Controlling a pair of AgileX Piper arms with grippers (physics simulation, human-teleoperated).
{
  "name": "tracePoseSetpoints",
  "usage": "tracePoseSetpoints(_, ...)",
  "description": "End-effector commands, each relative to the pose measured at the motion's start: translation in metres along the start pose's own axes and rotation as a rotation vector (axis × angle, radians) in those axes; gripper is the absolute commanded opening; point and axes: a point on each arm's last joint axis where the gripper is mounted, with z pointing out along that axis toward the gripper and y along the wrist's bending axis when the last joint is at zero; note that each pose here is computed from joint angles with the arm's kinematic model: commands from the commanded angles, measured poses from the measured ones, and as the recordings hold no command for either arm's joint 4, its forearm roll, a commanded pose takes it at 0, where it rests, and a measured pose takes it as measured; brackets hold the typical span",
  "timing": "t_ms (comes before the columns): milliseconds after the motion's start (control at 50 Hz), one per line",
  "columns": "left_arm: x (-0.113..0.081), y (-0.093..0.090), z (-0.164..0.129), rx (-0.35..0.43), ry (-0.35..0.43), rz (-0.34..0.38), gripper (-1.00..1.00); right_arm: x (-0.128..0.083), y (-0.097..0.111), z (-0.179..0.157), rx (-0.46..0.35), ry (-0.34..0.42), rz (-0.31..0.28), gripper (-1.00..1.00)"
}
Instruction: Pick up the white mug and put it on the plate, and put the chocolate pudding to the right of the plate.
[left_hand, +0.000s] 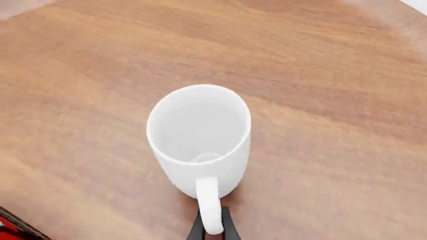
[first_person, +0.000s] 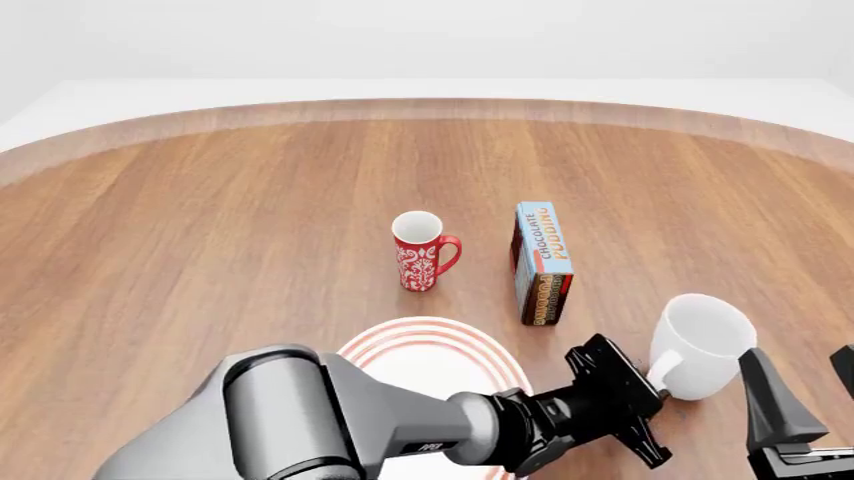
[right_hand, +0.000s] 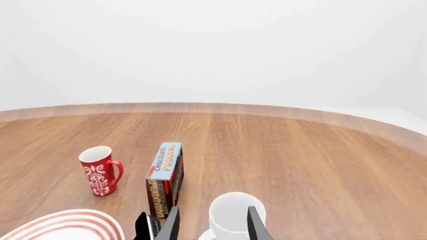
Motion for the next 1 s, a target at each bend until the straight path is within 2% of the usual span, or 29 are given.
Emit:
tracePoseSetpoints(20,-0.002,0.001,-0.002,-0.001,-0.010,0.009,-1.00,0.000,0.000,0.000,-0.001,0.000,0.001,1.00)
tracePoseSetpoints(220,-0.009,0.010,-0.009,-0.018,-0.021,0.021,-1.00,0.000,0.000,0.000,-0.004,0.001,0.000,1.00)
tracePoseSetpoints(300,-0.013,0.013,-0.013,-0.025,-0.024,0.055,-1.00,0.000,0.000,0.000,-0.003,0.001,0.001,1.00)
tracePoseSetpoints(380,-0.016,0.013,-0.017,-0.024,-0.030,0.058,-1.00,0.000,0.000,0.000,-0.003,0.002,0.001,1.00)
tracePoseSetpoints(400,-0.018,0.010,-0.021,-0.020,-0.035,0.081,-1.00,0.000,0.000,0.000,-0.003,0.002,0.001,1.00)
tracePoseSetpoints(1000,-0.034,0.019,-0.071,-0.042,-0.082,0.076,-1.00,0.001,0.000,0.000,-0.005,0.003,-0.002,1.00)
